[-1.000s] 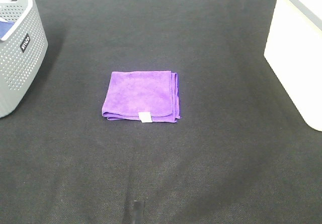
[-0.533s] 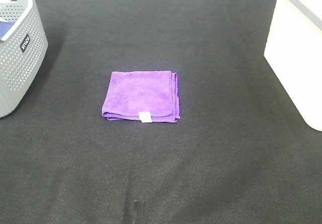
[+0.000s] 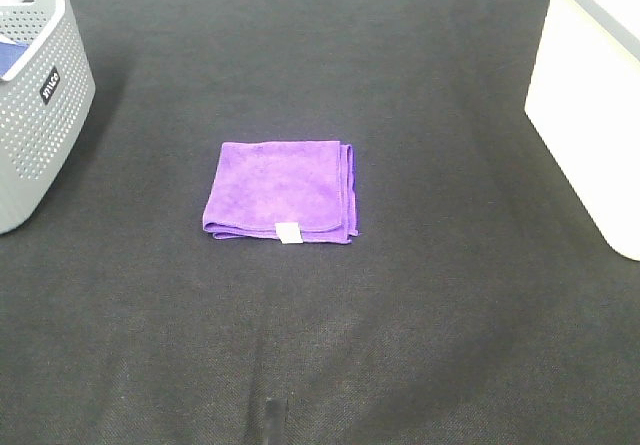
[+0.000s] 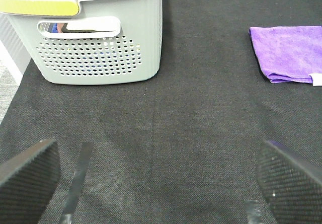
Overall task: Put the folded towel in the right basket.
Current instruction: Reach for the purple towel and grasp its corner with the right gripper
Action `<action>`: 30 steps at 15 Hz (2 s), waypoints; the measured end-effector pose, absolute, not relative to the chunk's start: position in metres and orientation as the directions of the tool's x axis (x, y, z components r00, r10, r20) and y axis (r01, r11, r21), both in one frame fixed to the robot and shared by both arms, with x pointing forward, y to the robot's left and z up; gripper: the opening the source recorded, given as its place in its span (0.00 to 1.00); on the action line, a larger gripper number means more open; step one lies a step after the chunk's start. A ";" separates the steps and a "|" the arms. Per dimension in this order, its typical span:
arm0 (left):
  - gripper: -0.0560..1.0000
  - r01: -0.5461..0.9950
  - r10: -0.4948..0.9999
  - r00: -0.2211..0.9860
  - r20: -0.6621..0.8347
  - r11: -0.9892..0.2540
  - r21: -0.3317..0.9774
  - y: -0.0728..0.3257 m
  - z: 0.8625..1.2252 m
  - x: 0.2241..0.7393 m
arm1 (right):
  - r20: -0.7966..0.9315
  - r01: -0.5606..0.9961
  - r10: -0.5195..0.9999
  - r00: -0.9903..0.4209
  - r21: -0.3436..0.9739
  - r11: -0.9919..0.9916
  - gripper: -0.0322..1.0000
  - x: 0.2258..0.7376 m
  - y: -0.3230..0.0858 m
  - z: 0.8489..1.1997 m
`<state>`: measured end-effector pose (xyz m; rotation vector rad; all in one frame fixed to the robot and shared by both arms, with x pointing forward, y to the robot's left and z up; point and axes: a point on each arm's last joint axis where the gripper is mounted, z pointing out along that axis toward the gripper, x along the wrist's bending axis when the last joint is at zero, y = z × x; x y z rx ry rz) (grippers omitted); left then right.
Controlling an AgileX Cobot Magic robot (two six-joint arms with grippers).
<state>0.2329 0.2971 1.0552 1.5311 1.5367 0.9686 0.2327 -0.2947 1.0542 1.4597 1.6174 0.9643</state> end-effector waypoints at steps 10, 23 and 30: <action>0.99 0.435 1.000 -0.006 0.004 -0.001 0.901 0.297 1.055 0.233 | -0.039 0.439 0.996 -0.078 0.896 0.070 0.98 0.233 -0.295 1.054; 0.99 0.435 1.000 0.012 0.007 -0.012 0.900 0.297 1.055 0.233 | -0.050 0.440 0.996 -0.071 0.895 0.076 0.98 0.233 -0.296 1.054; 0.99 0.435 1.000 0.013 0.009 -0.014 0.900 0.297 1.055 0.233 | -0.058 0.440 0.996 -0.065 0.894 0.081 0.98 0.233 -0.297 1.054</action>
